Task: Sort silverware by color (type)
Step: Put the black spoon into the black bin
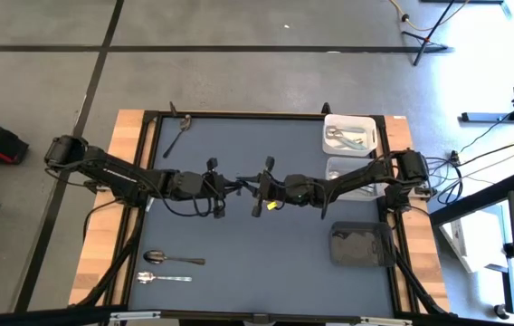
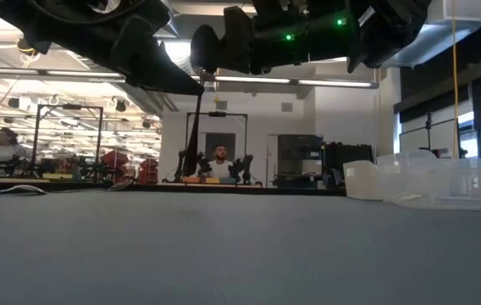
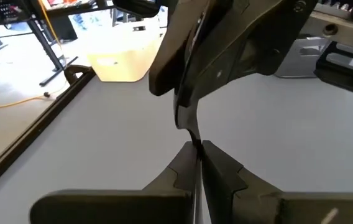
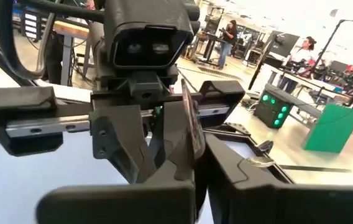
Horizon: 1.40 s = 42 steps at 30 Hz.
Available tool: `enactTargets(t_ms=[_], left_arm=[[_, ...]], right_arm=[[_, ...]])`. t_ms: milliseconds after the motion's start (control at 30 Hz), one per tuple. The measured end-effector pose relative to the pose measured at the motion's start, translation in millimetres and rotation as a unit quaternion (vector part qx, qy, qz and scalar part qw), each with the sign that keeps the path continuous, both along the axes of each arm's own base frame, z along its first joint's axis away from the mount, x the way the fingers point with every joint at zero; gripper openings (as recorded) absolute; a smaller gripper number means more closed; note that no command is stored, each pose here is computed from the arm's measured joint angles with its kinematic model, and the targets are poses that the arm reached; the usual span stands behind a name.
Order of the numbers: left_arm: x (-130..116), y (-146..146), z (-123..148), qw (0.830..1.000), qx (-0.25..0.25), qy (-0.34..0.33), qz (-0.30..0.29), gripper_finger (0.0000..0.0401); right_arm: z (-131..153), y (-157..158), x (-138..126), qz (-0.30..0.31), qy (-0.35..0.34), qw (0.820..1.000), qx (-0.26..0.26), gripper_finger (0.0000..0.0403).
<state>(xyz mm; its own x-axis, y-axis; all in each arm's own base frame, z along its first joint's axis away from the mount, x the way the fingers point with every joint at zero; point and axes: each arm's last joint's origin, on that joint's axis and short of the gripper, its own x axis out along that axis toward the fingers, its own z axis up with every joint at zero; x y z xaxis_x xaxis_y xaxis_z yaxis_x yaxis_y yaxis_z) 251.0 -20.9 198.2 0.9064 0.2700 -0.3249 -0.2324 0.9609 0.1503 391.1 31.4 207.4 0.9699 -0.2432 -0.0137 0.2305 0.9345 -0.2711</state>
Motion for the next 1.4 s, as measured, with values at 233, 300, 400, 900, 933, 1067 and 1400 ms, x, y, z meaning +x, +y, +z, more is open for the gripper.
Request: enactTargets(t_ms=[233, 300, 400, 900, 933, 1067, 1400], left_arm=[[-0.2, -0.6, -1.0, 1.000, 0.003, 0.008, -0.012, 0.0031], [-0.8, -0.6, -2.4, 1.000, 0.005, 0.017, -0.015, 0.0051], [-5.0, -1.7, 0.0, 0.999, -0.003, 0.027, -0.041, 0.0086], [-28.2, 0.1, 8.9, 0.995, -0.009, 0.078, -0.059, 0.0132], [-28.3, 0.1, 8.3, 0.995, -0.009, 0.081, -0.059, 0.0132], [-28.3, 0.1, 8.6, 0.995, -0.010, 0.079, -0.058, 0.0132], [-29.5, 0.2, 6.4, 0.994, -0.009, 0.092, -0.058, 0.0132]], right_arm=[[0.1, 0.0, -0.1, 0.001, 0.006, 1.000, -0.017, 0.0004], [3.2, -0.2, -1.9, 0.000, 0.015, 1.000, -0.027, 0.0006], [16.3, -1.3, -8.7, -0.004, 0.027, 0.999, -0.030, 0.0006], [81.4, -9.5, -88.8, -0.011, 0.183, 0.983, 0.023, 0.0002], [86.1, -9.8, -95.7, -0.011, 0.186, 0.982, 0.031, 0.0002], [103.6, -6.7, -123.7, -0.009, 0.197, 0.979, 0.049, 0.0001], [151.6, 13.4, -169.5, -0.040, 0.281, 0.953, 0.107, 0.0001]])
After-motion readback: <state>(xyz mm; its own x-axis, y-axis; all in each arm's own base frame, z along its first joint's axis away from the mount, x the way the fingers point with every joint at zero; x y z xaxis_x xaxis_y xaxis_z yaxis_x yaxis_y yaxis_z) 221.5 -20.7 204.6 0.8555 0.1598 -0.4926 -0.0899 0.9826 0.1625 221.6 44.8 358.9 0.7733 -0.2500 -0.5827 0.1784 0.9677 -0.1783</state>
